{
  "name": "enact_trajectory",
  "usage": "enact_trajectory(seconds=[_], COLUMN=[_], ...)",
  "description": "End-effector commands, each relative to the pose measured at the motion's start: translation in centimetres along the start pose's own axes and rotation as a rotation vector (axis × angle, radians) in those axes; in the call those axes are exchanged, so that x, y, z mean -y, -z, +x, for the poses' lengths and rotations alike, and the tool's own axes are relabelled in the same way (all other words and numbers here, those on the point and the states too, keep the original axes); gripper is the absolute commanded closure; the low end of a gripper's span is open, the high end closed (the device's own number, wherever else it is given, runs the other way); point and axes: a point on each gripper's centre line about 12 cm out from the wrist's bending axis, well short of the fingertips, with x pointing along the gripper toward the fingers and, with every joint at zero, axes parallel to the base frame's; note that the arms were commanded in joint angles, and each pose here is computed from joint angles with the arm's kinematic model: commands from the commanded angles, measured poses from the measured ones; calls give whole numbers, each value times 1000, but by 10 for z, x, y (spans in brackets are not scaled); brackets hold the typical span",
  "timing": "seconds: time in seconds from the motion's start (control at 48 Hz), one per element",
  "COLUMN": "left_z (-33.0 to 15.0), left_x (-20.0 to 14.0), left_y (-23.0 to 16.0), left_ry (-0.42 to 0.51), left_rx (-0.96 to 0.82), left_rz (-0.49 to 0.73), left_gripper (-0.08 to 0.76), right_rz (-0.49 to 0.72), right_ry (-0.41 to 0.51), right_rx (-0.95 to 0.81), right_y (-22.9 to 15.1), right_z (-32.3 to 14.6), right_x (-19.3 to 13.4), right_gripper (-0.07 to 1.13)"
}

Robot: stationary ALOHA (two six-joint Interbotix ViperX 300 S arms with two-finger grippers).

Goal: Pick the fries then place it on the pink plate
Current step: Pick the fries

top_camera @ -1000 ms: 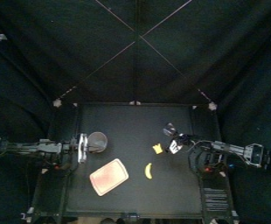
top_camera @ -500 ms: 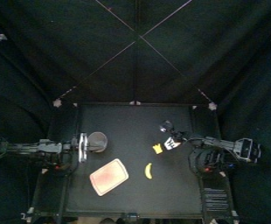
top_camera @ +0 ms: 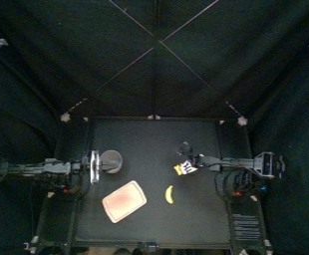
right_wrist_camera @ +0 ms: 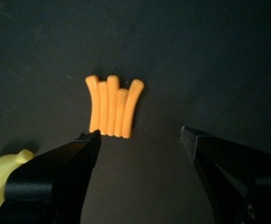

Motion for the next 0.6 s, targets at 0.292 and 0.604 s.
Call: enact_trajectory(seconds=[0.292, 0.604], left_z=[0, -1], left_x=[-5, -5], left_y=[4, 7], left_ry=[-28, -28], left_rx=[-9, -17], left_rz=[1, 2], left_gripper=[636, 636], right_rz=[-15, -26], right_ry=[-17, 27], right_rx=[-5, -55], right_y=[-16, -17], right_z=[18, 31], right_x=[-27, -35], right_gripper=[-1, -1])
